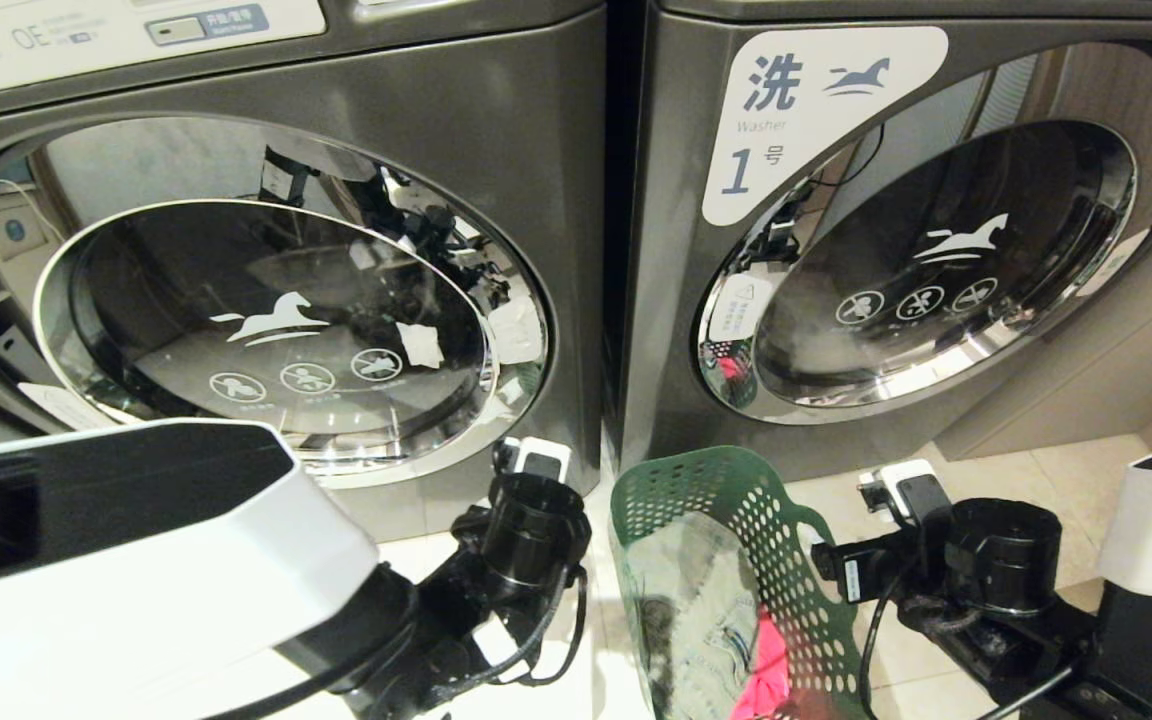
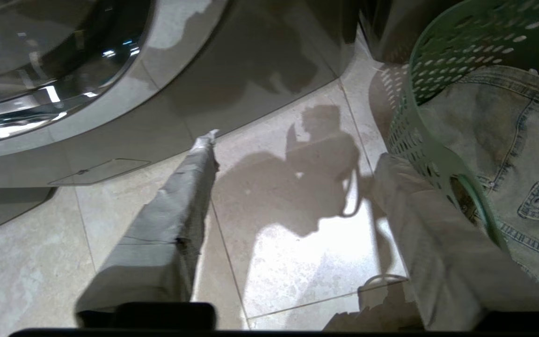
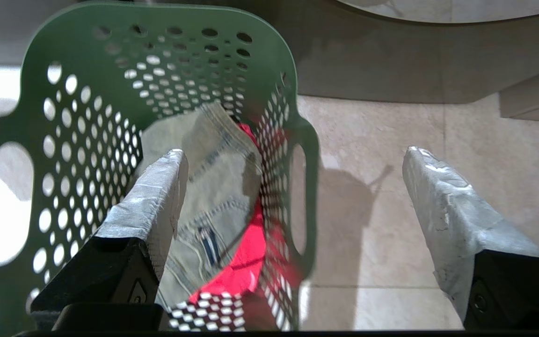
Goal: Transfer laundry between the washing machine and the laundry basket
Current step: Open the lid of the washing machine
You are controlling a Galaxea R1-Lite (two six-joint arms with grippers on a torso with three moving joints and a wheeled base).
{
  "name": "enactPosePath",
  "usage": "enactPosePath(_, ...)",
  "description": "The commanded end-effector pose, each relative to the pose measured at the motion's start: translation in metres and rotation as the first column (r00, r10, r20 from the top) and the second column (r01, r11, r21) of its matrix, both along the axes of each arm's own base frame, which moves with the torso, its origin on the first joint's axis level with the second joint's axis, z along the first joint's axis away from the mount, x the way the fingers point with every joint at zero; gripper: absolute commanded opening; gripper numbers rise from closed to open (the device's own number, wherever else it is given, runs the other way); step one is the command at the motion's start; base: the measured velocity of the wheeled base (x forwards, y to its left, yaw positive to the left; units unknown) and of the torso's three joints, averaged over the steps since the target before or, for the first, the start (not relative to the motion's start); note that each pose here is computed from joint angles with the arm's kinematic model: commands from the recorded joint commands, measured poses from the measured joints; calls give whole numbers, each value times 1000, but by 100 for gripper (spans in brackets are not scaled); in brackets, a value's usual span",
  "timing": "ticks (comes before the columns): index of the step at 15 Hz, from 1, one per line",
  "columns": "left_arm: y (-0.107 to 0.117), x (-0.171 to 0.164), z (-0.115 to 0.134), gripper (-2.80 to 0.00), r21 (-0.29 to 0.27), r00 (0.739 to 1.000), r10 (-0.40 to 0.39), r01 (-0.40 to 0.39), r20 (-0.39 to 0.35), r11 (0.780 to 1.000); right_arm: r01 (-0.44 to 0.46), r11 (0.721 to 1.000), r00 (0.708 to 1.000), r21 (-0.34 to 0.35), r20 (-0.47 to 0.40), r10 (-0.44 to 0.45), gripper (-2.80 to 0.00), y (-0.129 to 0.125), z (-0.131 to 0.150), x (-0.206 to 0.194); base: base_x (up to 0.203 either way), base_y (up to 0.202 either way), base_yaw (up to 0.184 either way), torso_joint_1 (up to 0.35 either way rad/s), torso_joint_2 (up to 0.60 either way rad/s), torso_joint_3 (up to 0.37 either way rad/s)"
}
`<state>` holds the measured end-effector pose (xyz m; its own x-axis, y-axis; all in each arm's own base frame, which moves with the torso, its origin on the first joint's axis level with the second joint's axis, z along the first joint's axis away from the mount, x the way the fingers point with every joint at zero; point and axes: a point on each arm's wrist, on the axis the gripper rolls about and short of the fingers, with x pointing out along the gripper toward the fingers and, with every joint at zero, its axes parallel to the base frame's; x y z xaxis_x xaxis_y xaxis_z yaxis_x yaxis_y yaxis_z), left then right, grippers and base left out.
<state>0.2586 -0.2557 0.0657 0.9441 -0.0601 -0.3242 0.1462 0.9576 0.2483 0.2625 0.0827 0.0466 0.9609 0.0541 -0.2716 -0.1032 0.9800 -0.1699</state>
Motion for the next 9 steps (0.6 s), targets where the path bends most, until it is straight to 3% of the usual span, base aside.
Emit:
enactPosePath(1, 30, -10, 35, -280, -54, 998, 44, -41, 49, 998, 1, 1000, 1000, -3, 20, -1, -280, -5, 12, -15, 0, 0, 0, 0, 0, 0)
enactPosePath(5, 76, -24, 60, -280, -84, 990, 122, -116, 76, 990, 1, 999, 998, 38, 70, -4, -280, -9, 29, -26, 0, 0, 0, 0, 0, 0)
enactPosePath(9, 145, -49, 66, -280, -76, 959, 275, -269, 69, 960, 12, 988, 992, 152, 120, -30, -280, -15, 49, -44, 0, 0, 0, 0, 0, 0)
